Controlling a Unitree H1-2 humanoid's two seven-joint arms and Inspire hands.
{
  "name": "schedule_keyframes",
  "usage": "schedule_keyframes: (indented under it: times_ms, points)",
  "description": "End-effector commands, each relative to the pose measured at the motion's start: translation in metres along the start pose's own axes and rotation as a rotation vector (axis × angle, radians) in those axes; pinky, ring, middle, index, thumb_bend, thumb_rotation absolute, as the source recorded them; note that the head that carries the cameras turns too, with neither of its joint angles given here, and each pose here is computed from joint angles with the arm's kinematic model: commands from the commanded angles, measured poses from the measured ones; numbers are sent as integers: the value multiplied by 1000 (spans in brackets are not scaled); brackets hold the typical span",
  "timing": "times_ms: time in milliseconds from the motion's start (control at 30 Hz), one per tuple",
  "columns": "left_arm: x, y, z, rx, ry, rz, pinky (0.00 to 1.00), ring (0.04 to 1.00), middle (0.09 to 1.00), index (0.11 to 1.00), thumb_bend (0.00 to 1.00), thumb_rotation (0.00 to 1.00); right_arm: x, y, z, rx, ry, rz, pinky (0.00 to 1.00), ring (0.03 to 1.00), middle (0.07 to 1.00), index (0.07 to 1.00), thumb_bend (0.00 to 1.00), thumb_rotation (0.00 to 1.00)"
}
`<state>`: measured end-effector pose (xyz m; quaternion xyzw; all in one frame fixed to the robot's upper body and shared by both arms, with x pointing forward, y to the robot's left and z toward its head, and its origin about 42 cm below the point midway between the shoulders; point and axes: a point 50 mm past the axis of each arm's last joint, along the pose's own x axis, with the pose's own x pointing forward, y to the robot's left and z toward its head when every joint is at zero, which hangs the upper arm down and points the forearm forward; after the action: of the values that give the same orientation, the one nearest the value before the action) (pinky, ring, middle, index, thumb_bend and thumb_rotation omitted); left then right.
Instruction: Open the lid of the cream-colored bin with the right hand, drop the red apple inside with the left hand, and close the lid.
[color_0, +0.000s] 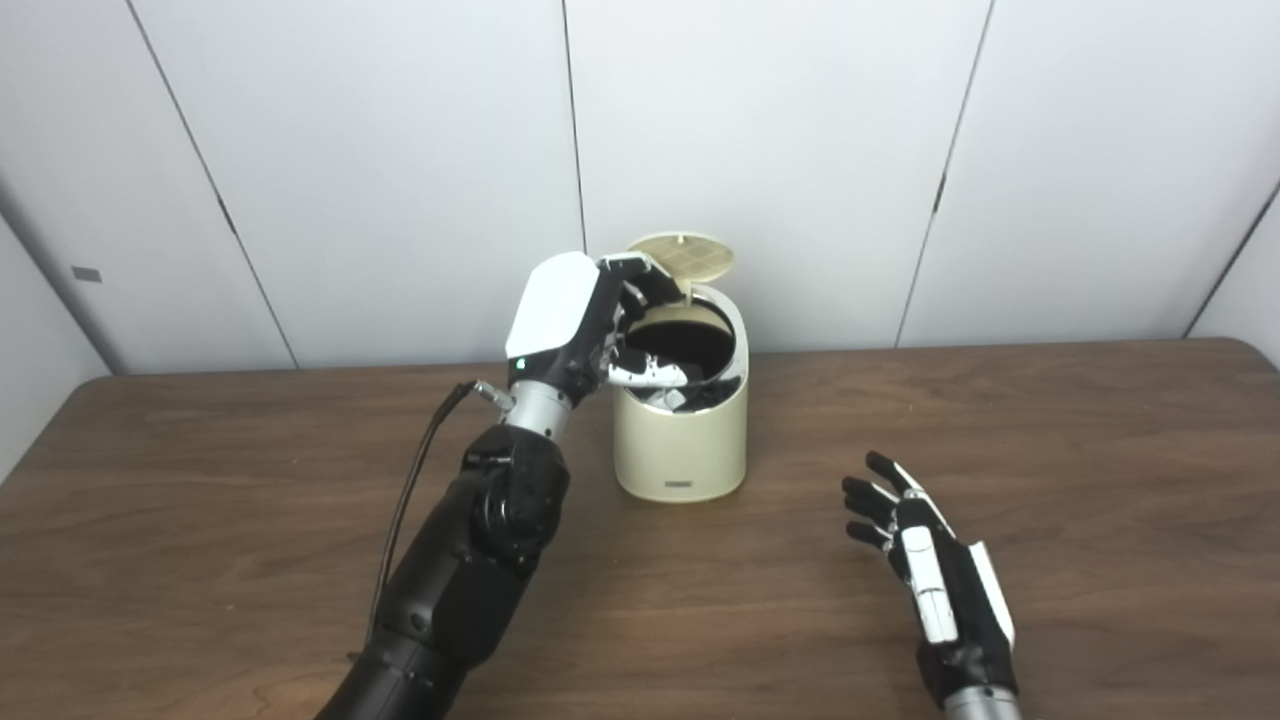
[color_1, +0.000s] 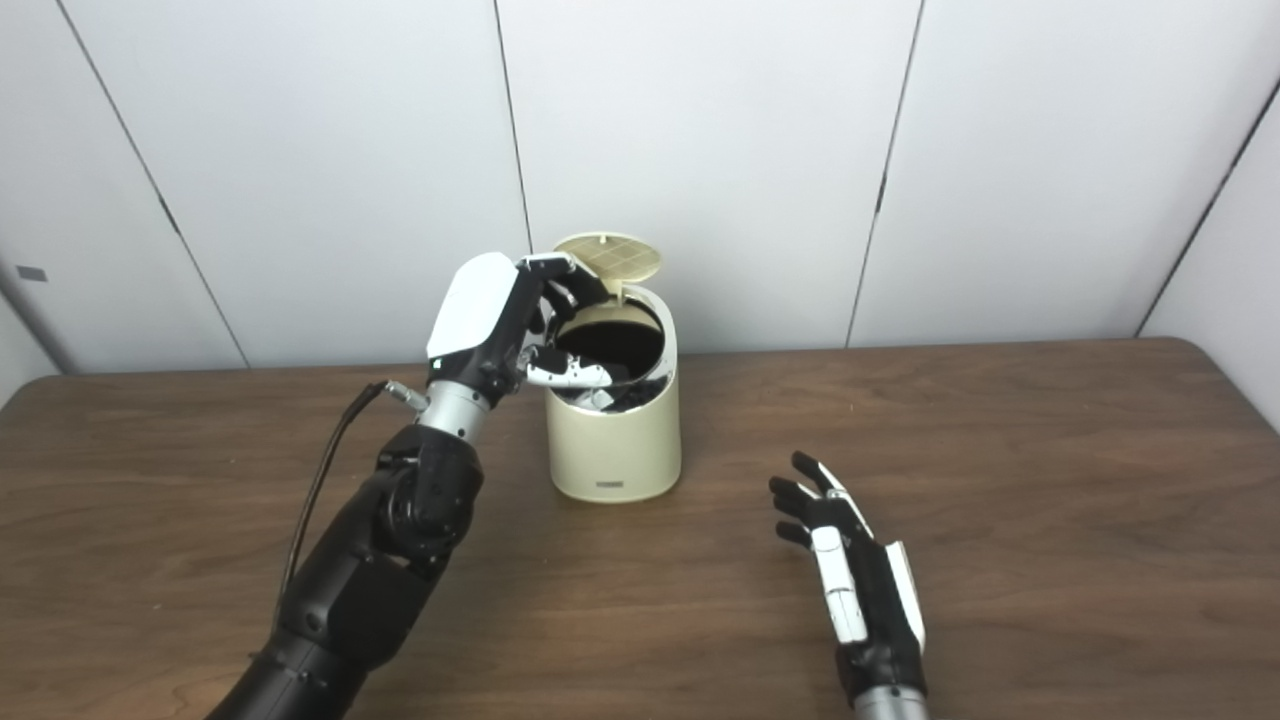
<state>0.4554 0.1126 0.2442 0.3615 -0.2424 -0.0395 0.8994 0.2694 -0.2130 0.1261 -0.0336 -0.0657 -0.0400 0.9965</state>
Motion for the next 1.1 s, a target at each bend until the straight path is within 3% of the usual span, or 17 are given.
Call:
schedule_keyframes:
  times_ms: [0, 67, 133, 467, 733, 833, 933, 967, 1067]
  points:
    - [5, 2, 11, -89, -10, 31, 455, 443, 511, 484, 514, 2, 6, 2, 14, 10, -64, 0, 763, 821, 800, 864, 443, 976]
    - [4, 4, 12, -145, -2, 60, 439, 441, 518, 476, 504, 0, 6, 2, 13, 6, -65, 3, 762, 818, 797, 862, 435, 981]
    - [3, 6, 13, -189, -6, 89, 362, 445, 532, 467, 479, 0, 6, 2, 12, 2, -65, 5, 761, 814, 791, 861, 428, 988]
    - [-6, 27, 16, -354, -75, 202, 346, 449, 522, 462, 476, 0, 7, 1, 12, 1, -64, 5, 760, 817, 797, 869, 418, 982]
    - [-40, 49, 12, -453, -64, 210, 344, 468, 533, 495, 477, 0, 22, -8, 23, -1, -117, 16, 779, 839, 837, 868, 486, 942]
    - [-62, 58, 5, -484, -57, 206, 419, 512, 519, 487, 513, 0, 38, -12, 34, -58, -194, 34, 780, 861, 857, 869, 472, 944]
    - [-85, 65, -4, -517, -40, 214, 449, 541, 612, 496, 511, 76, 55, -16, 46, -130, -234, 33, 781, 869, 870, 872, 497, 949]
    - [-93, 67, -6, -528, -33, 217, 476, 576, 642, 584, 586, 202, 60, -16, 51, -160, -248, 33, 788, 871, 872, 871, 510, 942]
    - [-111, 70, -13, -522, -4, 223, 531, 629, 691, 691, 636, 352, 73, -15, 68, -253, -293, 46, 786, 870, 881, 870, 531, 957]
